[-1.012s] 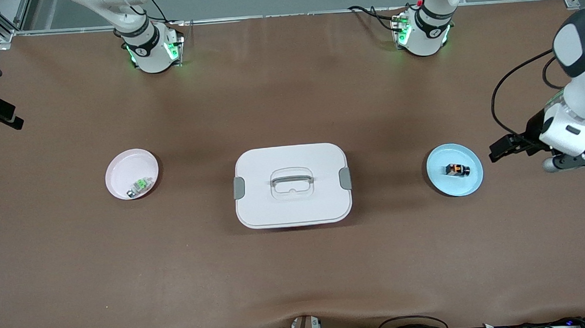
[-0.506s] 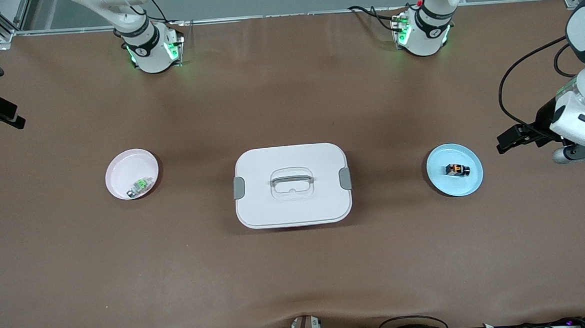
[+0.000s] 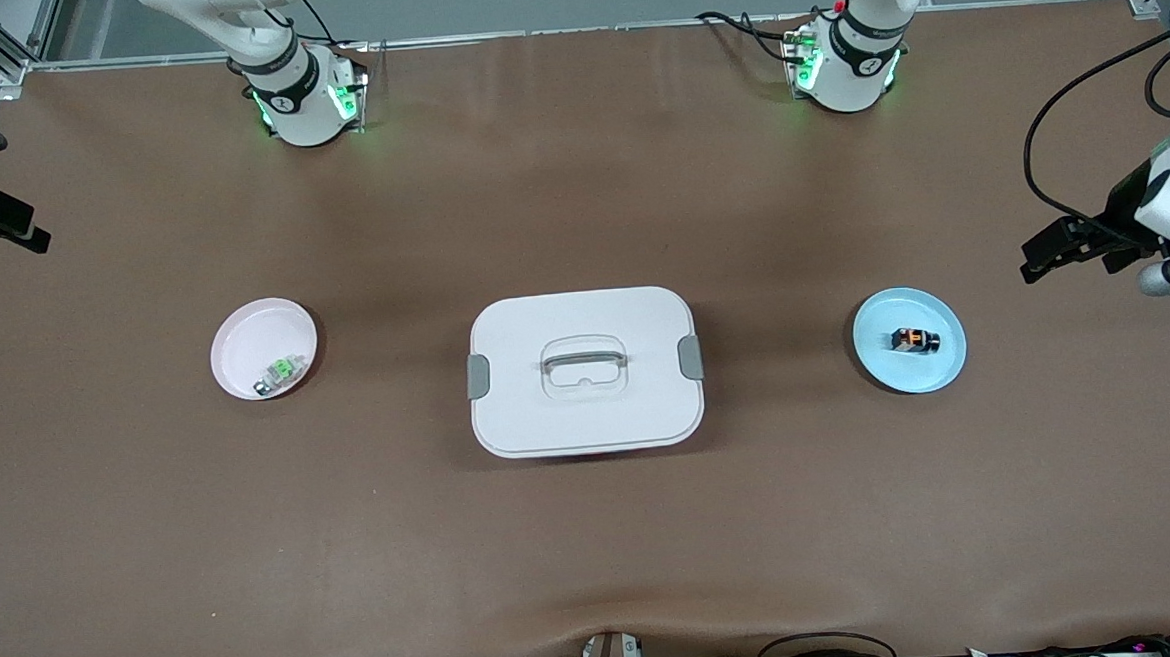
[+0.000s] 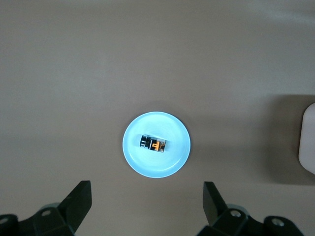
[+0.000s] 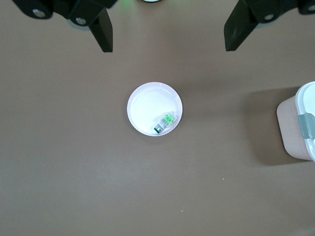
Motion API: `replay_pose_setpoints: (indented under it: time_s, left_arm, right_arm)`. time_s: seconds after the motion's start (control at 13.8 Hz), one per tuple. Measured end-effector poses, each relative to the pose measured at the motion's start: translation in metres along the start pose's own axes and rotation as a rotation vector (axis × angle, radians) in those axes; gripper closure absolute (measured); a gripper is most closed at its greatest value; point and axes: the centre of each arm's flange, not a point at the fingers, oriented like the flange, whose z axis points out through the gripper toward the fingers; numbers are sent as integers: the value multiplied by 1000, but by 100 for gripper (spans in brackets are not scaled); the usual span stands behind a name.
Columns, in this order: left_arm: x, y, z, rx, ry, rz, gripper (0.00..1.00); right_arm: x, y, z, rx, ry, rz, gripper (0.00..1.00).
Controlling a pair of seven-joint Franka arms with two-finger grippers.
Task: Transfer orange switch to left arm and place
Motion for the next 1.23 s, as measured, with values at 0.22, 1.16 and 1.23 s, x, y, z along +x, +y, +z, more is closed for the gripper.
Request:
replay_pose_setpoints:
  time_s: [0.22,1.16,1.23]
  left_arm:
    - [0,0,0,0,-3,0,0]
    - [-1,5,1,5,-8,8,0]
    - [-1,5,1,5,-8,8,0]
  right_arm:
    - [0,0,0,1,0,-9,0]
    - [0,-3,0,1,7,-51,0]
    - [0,-3,0,1,7,-51,0]
